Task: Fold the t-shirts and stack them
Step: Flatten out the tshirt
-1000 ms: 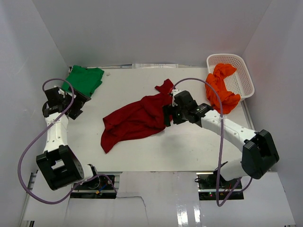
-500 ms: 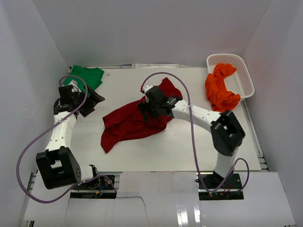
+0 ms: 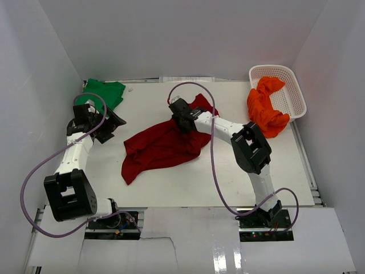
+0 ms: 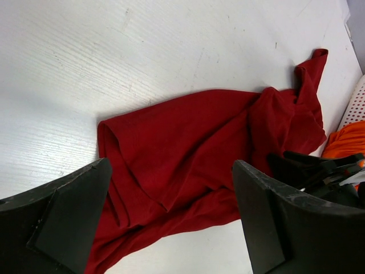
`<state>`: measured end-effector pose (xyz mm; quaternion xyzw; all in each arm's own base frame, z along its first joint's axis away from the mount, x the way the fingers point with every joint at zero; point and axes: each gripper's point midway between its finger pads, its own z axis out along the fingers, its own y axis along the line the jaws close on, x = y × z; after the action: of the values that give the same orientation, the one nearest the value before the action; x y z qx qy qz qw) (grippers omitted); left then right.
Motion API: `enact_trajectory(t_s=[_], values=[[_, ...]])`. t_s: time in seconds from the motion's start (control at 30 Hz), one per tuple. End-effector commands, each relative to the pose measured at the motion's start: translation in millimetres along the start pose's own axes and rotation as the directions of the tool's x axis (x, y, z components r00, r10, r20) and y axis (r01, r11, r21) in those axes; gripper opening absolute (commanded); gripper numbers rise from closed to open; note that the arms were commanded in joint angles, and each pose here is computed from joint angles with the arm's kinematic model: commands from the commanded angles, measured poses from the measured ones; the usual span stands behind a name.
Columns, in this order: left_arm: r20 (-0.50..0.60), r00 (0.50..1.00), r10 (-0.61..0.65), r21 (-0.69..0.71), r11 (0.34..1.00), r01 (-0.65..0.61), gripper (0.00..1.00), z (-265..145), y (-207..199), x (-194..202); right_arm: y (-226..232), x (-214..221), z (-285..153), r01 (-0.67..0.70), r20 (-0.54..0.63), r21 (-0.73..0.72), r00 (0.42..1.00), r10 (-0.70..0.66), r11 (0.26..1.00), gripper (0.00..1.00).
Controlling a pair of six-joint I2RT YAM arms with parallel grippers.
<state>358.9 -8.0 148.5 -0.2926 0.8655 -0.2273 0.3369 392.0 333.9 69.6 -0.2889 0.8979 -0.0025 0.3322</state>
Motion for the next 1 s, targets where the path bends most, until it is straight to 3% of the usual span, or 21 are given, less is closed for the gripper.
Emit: enact_trajectory(t_s=[0.0,0.07,0.13,0.23,0.33,0.4,0.47,0.5,0.53,0.57,0.67,0.7,0.77,0.8,0.9,0.97], values=[[0.044,0.999,0.029,0.006,1.0,-0.029,0.98,-3.4,-1.3,-7.9,-26.4,-8.4,-18.3,-0.009,0.031,0.09,1.0,0.006,0.996,0.35],[0.045,0.999,0.03,0.002,1.0,-0.03,0.98,-3.2,-0.4,-7.7,-31.2,-1.8,-24.4,-0.021,0.002,0.088,1.0,0.021,0.996,0.08],[0.039,0.999,0.031,0.0,1.0,-0.031,0.98,-2.5,0.8,-6.1,-32.4,14.3,-32.3,-0.06,-0.037,0.073,0.997,0.063,0.995,0.08],[0.041,0.999,0.032,0.003,0.999,-0.032,0.98,-2.4,1.0,-5.5,-39.7,18.5,-85.1,-0.186,0.038,0.024,0.982,0.185,0.982,0.08],[0.041,0.999,0.036,0.005,0.999,-0.036,0.98,-2.7,1.0,-5.0,-53.8,62.5,-148.5,-0.351,0.075,-0.033,0.933,0.352,0.936,0.08],[0.039,0.998,0.039,0.009,0.999,-0.039,0.98,-2.4,0.2,-5.2,-47.7,143.1,-150.9,-0.373,-0.121,0.011,0.921,0.372,0.928,0.09],[0.031,0.999,0.037,0.013,0.999,-0.038,0.98,-1.1,-0.3,-4.5,-27.9,210.0,-155.2,-0.428,-0.295,-0.001,0.864,0.409,0.904,0.22],[0.03,0.999,0.034,0.017,0.999,-0.035,0.98,-1.2,-0.5,-5.5,-20.4,229.2,-158.0,-0.436,-0.346,-0.001,0.845,0.409,0.9,0.39],[0.027,0.999,0.033,0.021,0.999,-0.033,0.98,-1.1,-1.4,-5.4,-9.8,241.6,-162.6,-0.415,-0.373,-0.011,0.846,0.382,0.91,0.93],[0.023,0.999,0.032,0.022,0.999,-0.032,0.98,-0.4,-1.3,-4.7,-6.7,242.7,-166.4,-0.433,-0.369,0.009,0.836,0.406,0.901,0.9],[0.022,0.999,0.033,0.024,0.999,-0.034,0.98,-0.4,-1.4,-4.5,-13.8,211.1,-176.2,-0.394,-0.274,0.019,0.882,0.384,0.919,0.9],[0.024,0.999,0.034,0.023,0.999,-0.034,0.98,-0.3,-1.4,-5.0,-19.4,172.0,-183.0,-0.391,-0.179,-0.001,0.906,0.384,0.92,0.9],[0.025,0.999,0.034,0.022,0.999,-0.035,0.98,-0.6,-0.8,-5.0,-37.7,132.9,-174.8,-0.347,-0.115,0.046,0.929,0.35,0.937,0.9],[0.022,0.999,0.034,0.021,0.999,-0.035,0.98,0.0,-0.5,-4.0,-47.9,86.1,-180.1,-0.3,-0.03,0.028,0.953,0.301,0.953,0.9],[0.023,0.999,0.034,0.017,0.999,-0.035,0.98,0.2,0.9,-4.1,-77.4,36.6,-138.5,-0.22,-0.025,0.118,0.974,0.224,0.968,0.9],[0.017,0.999,0.044,0.024,0.999,-0.045,0.98,0.3,0.2,-2.5,-95.8,-10.0,-113.2,-0.25,0.016,0.116,0.968,0.25,0.961,0.9]])
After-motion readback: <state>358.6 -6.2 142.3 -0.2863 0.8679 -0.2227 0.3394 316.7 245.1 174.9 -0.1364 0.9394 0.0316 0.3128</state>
